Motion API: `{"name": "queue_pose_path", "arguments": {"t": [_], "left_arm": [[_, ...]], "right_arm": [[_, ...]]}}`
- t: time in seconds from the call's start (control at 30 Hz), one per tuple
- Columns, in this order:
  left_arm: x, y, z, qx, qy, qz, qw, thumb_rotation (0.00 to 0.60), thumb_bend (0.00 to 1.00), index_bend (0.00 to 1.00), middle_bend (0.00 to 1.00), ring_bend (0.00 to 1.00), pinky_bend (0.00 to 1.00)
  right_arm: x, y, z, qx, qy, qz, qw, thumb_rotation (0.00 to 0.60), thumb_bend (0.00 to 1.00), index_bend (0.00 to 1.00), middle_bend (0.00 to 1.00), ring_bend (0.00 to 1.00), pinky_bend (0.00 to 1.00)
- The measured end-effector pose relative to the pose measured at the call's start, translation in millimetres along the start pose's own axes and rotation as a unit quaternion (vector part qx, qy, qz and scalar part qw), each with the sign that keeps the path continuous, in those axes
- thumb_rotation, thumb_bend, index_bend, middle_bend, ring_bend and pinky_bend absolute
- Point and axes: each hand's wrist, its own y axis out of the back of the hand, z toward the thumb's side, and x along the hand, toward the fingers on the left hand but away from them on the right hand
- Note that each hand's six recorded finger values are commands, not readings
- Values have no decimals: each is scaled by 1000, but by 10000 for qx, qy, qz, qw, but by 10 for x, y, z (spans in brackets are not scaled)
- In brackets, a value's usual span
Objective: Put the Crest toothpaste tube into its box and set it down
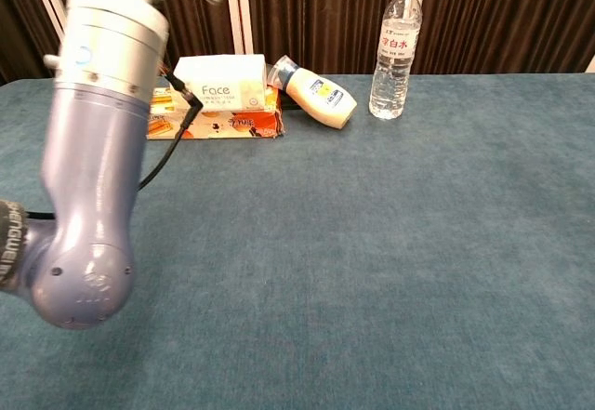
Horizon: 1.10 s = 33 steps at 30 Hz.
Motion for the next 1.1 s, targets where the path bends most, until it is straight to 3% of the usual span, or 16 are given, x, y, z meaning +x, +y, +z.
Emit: {"name": "queue_pose_path", "arguments": {"t": [0.2, 0.37, 0.47, 0.67, 0.83, 1.1], "left_arm": [[-6, 279, 57, -292, 13, 467, 9985, 600, 424, 340, 457, 438, 557], [29, 471, 156, -582, -102, 874, 9944, 600, 396, 255, 329, 319, 472], [44, 537, 218, -733, -166, 1011, 9920, 600, 416, 257, 343, 328, 487], [25, 520, 84, -556, 145, 854, 9947, 600, 592, 456, 569, 599, 712], [-32, 494, -43, -420, 360, 764, 9955, 600, 612, 483, 595, 626, 725], [-105, 468, -110, -131, 329, 466, 9983, 600, 589, 483, 588, 622, 721]], "right_arm": [[91, -138, -124, 95, -212, 135, 9996, 600, 310, 181, 441, 330, 441], [125, -89, -186, 138, -254, 134, 9995, 600, 310, 181, 441, 329, 441], [124, -124, -191, 105, -263, 168, 9995, 600, 310, 181, 441, 329, 441], [153, -152, -144, 41, -212, 170, 9996, 600, 309, 181, 440, 329, 441], [160, -142, -145, 32, -224, 154, 9996, 600, 310, 181, 441, 330, 441], [170, -124, -181, 30, -281, 135, 9995, 600, 309, 181, 441, 330, 441]]}}
